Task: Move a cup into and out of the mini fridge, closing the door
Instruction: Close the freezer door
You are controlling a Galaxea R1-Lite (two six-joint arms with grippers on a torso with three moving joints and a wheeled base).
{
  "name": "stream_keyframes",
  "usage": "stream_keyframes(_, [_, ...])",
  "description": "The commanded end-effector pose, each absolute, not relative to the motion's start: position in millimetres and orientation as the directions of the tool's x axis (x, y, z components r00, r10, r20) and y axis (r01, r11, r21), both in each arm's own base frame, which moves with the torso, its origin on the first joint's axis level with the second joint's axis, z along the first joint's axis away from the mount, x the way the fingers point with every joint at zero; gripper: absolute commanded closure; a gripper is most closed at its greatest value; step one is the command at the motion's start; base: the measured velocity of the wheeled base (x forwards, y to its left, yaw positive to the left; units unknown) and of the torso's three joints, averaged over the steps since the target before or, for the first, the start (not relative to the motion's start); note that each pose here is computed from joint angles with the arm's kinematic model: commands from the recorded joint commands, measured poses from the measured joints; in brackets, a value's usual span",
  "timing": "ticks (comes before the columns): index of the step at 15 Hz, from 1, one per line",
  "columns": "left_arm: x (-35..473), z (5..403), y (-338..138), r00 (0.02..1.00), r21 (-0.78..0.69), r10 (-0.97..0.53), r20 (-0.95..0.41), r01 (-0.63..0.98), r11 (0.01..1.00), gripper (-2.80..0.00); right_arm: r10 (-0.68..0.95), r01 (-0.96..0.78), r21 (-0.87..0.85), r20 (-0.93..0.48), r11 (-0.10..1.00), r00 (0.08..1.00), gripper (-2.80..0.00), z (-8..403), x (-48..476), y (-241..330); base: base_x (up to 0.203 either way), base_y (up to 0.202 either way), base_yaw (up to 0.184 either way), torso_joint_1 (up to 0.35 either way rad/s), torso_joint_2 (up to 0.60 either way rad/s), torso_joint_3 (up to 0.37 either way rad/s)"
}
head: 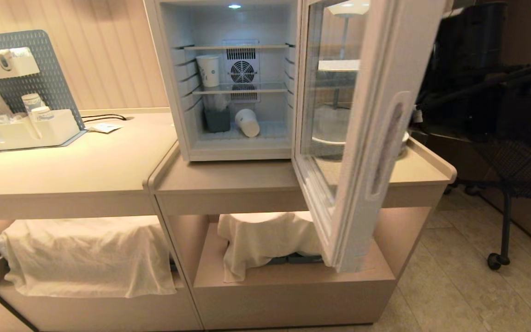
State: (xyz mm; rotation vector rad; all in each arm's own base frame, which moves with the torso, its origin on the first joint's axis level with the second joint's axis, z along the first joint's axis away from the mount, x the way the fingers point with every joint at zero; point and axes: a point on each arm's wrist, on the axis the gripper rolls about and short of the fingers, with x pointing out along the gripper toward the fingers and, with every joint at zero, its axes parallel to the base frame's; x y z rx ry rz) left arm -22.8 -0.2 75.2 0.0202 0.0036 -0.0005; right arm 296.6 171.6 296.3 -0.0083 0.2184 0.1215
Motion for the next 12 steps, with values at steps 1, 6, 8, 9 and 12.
stream_keyframes(1, [-23,75,0,1.000,0.020,0.000,-0.003,0.000,1.000,0.00,0.316,-0.308,0.069,-0.183,0.949,0.931,0.00,309,246,219,0.000,0.000,0.000,0.000,0.00,0.000])
stream_keyframes(6, [-23,75,0,1.000,0.020,0.000,-0.003,0.000,1.000,0.00,0.359,-0.343,0.121,-0.151,0.932,0.921,0.00,322,222,222,0.000,0.000,0.000,0.000,0.00,0.000])
stream_keyframes(8, [-23,75,0,1.000,0.020,0.000,-0.003,0.000,1.000,0.00,0.269,-0.253,0.120,-0.144,0.960,0.952,0.00,325,234,197,0.000,0.000,0.000,0.000,0.00,0.000])
stream_keyframes(9, [-23,75,0,1.000,0.020,0.000,-0.003,0.000,1.000,0.00,0.233,-0.217,0.117,-0.148,0.969,0.961,0.00,325,239,185,0.000,0.000,0.000,0.000,0.00,0.000])
stream_keyframes(12, [-23,75,0,1.000,0.020,0.000,-0.003,0.000,1.000,0.00,0.182,-0.165,0.127,-0.133,0.978,0.974,0.00,328,247,168,0.000,0.000,0.000,0.000,0.00,0.000])
